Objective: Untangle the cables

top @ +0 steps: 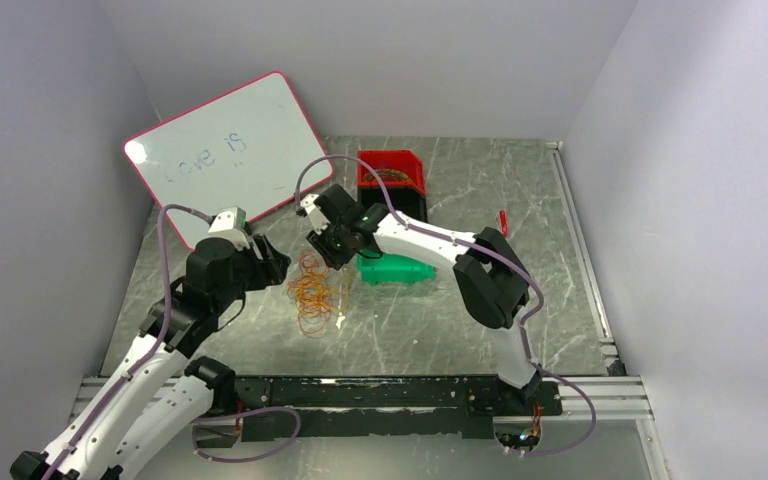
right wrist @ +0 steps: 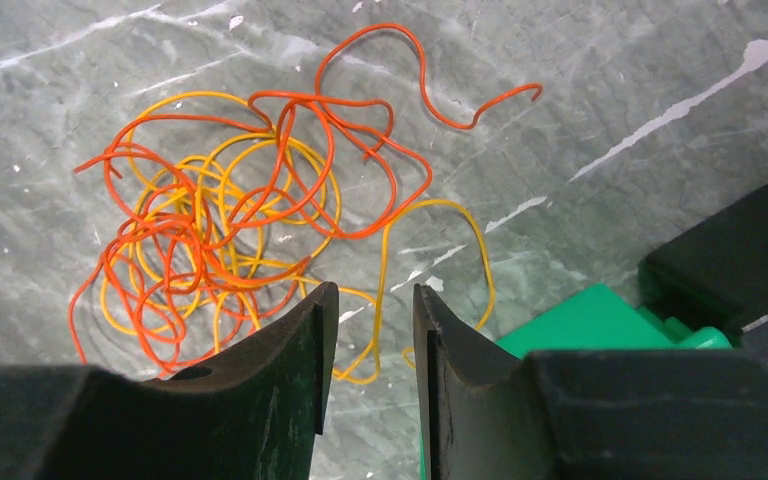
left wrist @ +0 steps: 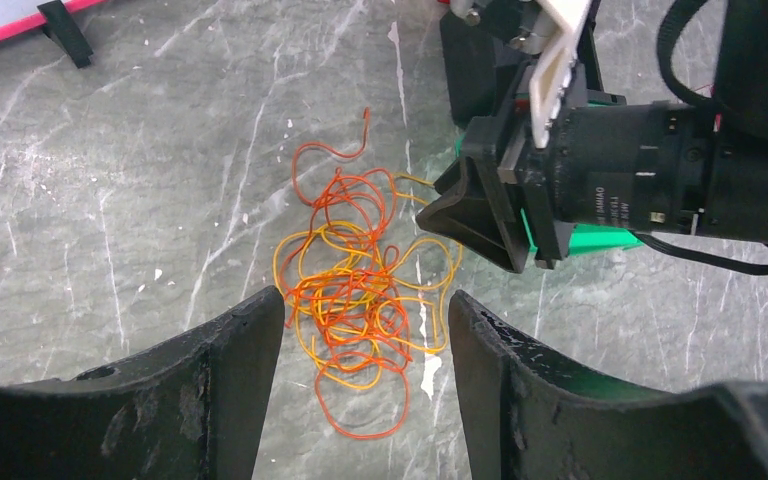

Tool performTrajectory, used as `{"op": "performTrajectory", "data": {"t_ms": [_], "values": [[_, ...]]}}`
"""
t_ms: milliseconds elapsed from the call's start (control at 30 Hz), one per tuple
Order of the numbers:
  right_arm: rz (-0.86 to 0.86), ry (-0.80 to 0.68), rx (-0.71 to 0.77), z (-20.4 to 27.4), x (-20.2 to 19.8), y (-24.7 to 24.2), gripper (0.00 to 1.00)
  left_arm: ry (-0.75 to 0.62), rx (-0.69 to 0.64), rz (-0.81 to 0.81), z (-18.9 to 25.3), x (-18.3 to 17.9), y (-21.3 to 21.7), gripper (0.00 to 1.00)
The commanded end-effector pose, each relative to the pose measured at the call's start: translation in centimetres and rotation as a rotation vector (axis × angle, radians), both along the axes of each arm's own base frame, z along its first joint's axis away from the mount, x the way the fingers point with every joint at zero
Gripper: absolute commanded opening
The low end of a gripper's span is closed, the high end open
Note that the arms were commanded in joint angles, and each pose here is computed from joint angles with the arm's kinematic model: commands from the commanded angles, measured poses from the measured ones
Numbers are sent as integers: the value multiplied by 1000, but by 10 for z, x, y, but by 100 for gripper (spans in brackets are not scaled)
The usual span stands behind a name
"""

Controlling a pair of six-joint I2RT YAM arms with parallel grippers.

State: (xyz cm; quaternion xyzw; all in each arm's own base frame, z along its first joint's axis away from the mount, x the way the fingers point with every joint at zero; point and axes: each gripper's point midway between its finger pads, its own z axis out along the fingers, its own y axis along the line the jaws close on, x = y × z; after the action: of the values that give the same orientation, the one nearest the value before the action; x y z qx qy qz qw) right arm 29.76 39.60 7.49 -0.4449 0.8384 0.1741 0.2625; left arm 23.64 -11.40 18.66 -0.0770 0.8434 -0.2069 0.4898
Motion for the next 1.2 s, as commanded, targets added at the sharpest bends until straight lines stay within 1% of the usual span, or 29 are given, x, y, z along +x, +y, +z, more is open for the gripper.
{"op": "performTrajectory", "data": {"t_ms": [0, 233, 433, 633, 767, 867, 967, 1033, 1100, 1167], "values": [[13, 9, -19, -8, 2, 4, 37, -34, -7, 1, 17, 0, 1, 66], [22, 48, -47, -20, -7, -1, 36, -35, -16, -5, 18, 0, -1, 66], [15, 48, -42, -17, -8, -5, 23, -32, -18, -4, 17, -1, -1, 66], [17, 48, -60, -16, -10, -8, 21, -30, -17, -4, 16, -1, -1, 66], [21, 55, -58, -14, -11, -8, 12, -28, -21, -2, 15, -2, -1, 66], [19, 46, -40, -5, -11, -7, 9, -29, -22, 0, 15, -2, 0, 66], [12, 16, 13, 21, -10, -4, 5, -35, -22, -1, 16, -1, -1, 66], [13, 6, 53, 38, -12, -2, 0, -44, -23, -4, 17, 0, -1, 66], [14, 0, 84, 54, -15, -2, 0, -73, -23, -13, 25, 1, -2, 66], [17, 0, 109, 72, -18, -2, 0, -132, -20, -34, 39, 1, -2, 67]]}}
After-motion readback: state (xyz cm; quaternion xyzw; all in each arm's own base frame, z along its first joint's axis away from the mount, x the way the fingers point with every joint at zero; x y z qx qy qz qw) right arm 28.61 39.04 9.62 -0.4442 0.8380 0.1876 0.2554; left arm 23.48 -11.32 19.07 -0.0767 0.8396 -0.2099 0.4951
